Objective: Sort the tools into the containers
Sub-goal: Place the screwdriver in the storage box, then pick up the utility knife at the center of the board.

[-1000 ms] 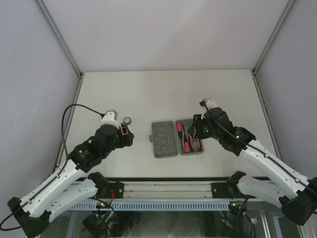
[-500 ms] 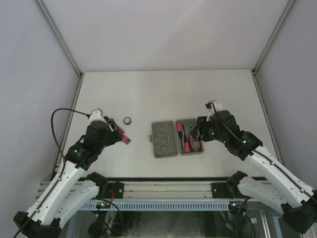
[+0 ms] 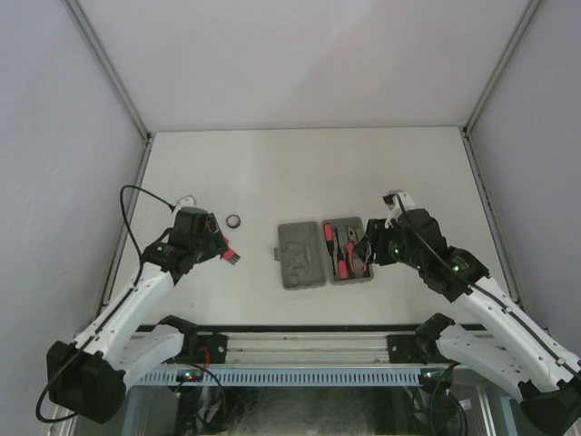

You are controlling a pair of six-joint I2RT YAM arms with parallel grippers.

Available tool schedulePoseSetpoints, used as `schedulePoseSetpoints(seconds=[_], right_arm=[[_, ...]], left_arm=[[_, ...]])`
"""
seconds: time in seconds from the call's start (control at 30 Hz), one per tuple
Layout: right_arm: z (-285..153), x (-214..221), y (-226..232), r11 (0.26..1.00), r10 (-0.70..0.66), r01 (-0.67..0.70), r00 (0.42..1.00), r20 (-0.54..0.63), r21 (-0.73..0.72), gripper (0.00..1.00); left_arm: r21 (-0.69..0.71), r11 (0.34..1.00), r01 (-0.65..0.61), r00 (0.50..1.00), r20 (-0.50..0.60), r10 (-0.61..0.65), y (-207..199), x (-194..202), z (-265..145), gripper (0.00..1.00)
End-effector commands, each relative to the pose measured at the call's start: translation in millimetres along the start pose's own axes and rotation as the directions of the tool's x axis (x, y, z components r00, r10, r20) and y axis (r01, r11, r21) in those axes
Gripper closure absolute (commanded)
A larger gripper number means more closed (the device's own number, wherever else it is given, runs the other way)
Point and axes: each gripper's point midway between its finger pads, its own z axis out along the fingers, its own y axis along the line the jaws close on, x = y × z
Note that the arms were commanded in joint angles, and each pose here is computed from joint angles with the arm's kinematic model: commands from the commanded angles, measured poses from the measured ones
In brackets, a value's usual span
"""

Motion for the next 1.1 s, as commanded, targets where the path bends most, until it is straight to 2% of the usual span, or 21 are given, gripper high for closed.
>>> schedulePoseSetpoints(seconds=[0.0, 0.5, 0.83, 1.07], right_arm=[[-2.2, 7.9, 0.2, 0.999, 0.024, -0.024, 1.0, -0.003, -0.021, 0.51], [8.3, 31.4, -8.2, 0.995, 0.096, -0.096, 0.995, -0.039, -0.005, 0.51], [8.3, 42.0, -12.7, 0.989, 0.15, -0.149, 0.988, -0.04, 0.01, 0.51], [5.2, 48.5, -16.5, 0.988, 0.155, -0.154, 0.987, -0.048, 0.023, 0.51]], left_arm=[[-0.009, 0.998, 0.066, 0.997, 0.035, -0.065, -9.8, -20.5, 10.5, 0.28], [-0.162, 0.959, 0.231, 0.972, 0.078, -0.221, 9.7, -44.2, 66.3, 0.3], [-0.212, 0.933, 0.289, 0.955, 0.123, -0.268, 23.0, -65.6, 96.1, 0.31], [-0.249, 0.924, 0.291, 0.956, 0.116, -0.27, 24.5, -75.7, 112.3, 0.31]])
